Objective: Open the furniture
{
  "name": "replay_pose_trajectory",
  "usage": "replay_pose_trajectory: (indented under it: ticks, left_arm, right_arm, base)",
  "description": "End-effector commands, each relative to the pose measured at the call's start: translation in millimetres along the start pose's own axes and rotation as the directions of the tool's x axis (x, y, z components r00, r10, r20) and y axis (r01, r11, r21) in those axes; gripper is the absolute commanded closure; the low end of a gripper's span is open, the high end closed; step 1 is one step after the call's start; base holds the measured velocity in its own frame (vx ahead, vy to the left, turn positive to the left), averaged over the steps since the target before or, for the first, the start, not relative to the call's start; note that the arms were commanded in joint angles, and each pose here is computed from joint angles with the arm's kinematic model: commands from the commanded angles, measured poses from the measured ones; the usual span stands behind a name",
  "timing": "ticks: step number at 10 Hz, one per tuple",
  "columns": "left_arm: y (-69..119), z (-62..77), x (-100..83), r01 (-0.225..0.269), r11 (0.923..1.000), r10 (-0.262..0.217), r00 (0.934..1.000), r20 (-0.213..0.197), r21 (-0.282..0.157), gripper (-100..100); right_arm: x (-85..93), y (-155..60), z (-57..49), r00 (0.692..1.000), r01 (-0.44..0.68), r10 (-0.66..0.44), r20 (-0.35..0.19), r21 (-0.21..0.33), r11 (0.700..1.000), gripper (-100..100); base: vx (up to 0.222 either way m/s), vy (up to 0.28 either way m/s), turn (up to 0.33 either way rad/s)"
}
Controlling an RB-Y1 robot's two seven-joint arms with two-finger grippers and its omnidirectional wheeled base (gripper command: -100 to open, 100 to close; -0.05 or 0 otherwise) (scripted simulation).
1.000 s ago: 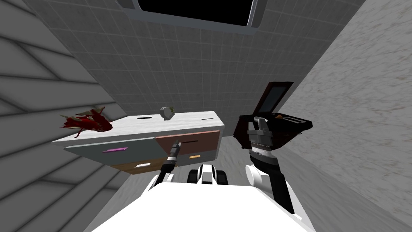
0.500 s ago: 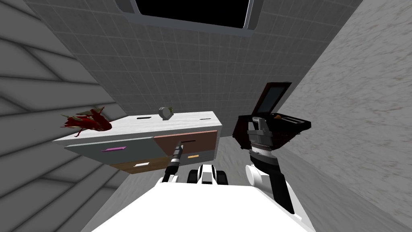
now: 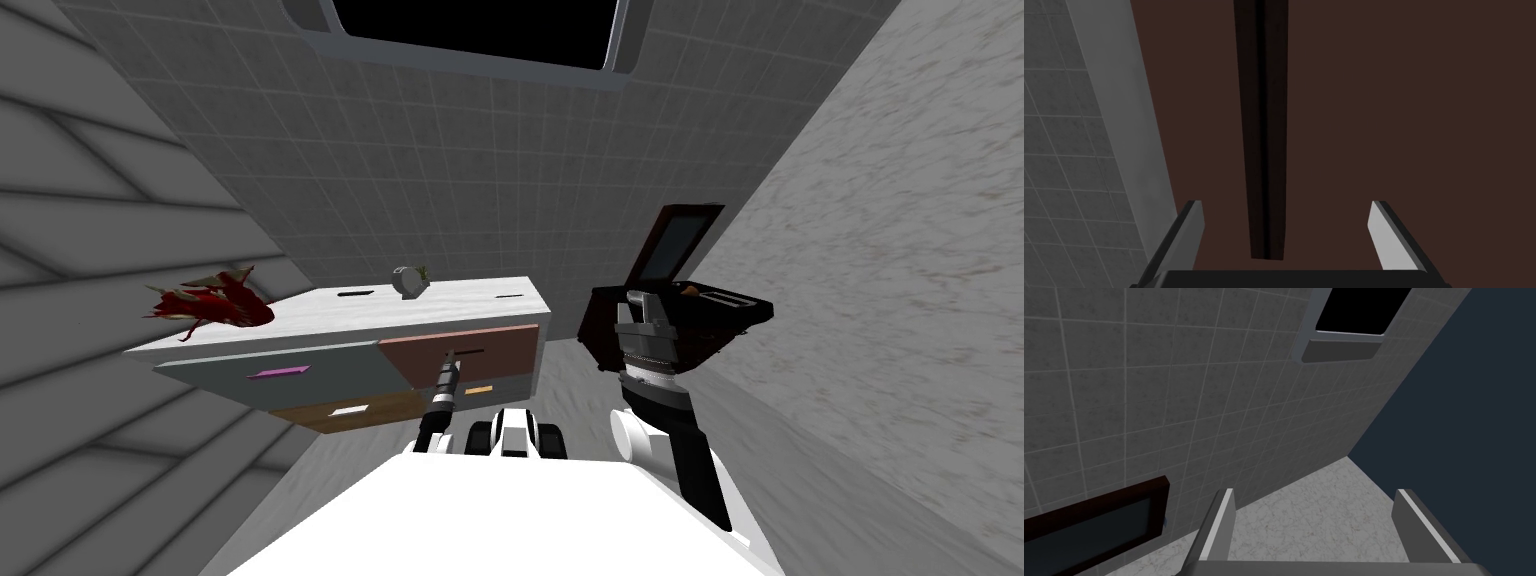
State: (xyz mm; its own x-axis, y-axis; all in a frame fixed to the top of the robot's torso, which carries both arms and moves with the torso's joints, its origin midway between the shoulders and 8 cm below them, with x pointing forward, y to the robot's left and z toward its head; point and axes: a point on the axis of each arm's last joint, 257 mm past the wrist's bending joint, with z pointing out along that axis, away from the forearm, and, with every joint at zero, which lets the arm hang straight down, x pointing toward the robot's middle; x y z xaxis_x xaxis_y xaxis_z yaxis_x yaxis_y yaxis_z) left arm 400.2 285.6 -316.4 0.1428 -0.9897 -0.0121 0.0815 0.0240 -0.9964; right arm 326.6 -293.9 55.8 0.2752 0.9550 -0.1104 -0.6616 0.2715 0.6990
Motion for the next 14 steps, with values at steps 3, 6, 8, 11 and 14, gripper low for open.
replay_pose_trajectory:
  ticks: [3,6,8,11,14]
  left_arm:
    - [-2.9,-2.7,0.1,0.000,1.0000,0.000,1.0000,-0.002,0.001,100]
    - [-7.3,-7.4,0.3,0.000,1.0000,0.000,1.0000,-0.004,0.003,100]
    - [-6.1,-6.6,-6.9,-0.029,0.9996,0.029,0.9994,-0.018,0.001,-100]
    - [-5.7,-5.6,-21.7,-0.088,0.9961,0.088,0.9950,-0.047,-0.002,-100]
    - [-4.7,-3.6,-35.8,-0.142,0.9898,0.141,0.9874,-0.072,-0.010,-100]
  right_arm:
    - [0.1,0,0.1,1.000,0.000,0.000,0.000,0.000,1.000,0]
    - [0.1,0,0.1,1.000,0.000,0.000,0.000,0.000,1.000,0]
    - [0.0,0,0.1,1.000,0.000,0.000,0.000,0.000,1.000,0]
    - [0.0,0,0.0,1.000,0.000,0.000,0.000,0.000,1.000,0]
    - [0.0,0,0.0,1.000,0.000,0.000,0.000,0.000,1.000,0]
  base:
    - [-0.083,-0.008,0.006]
    - [-0.173,-0.044,0.007]
    - [-0.048,-0.012,0.000]
    - [0.015,0.005,0.000]
    - [0.024,0.007,-0.003]
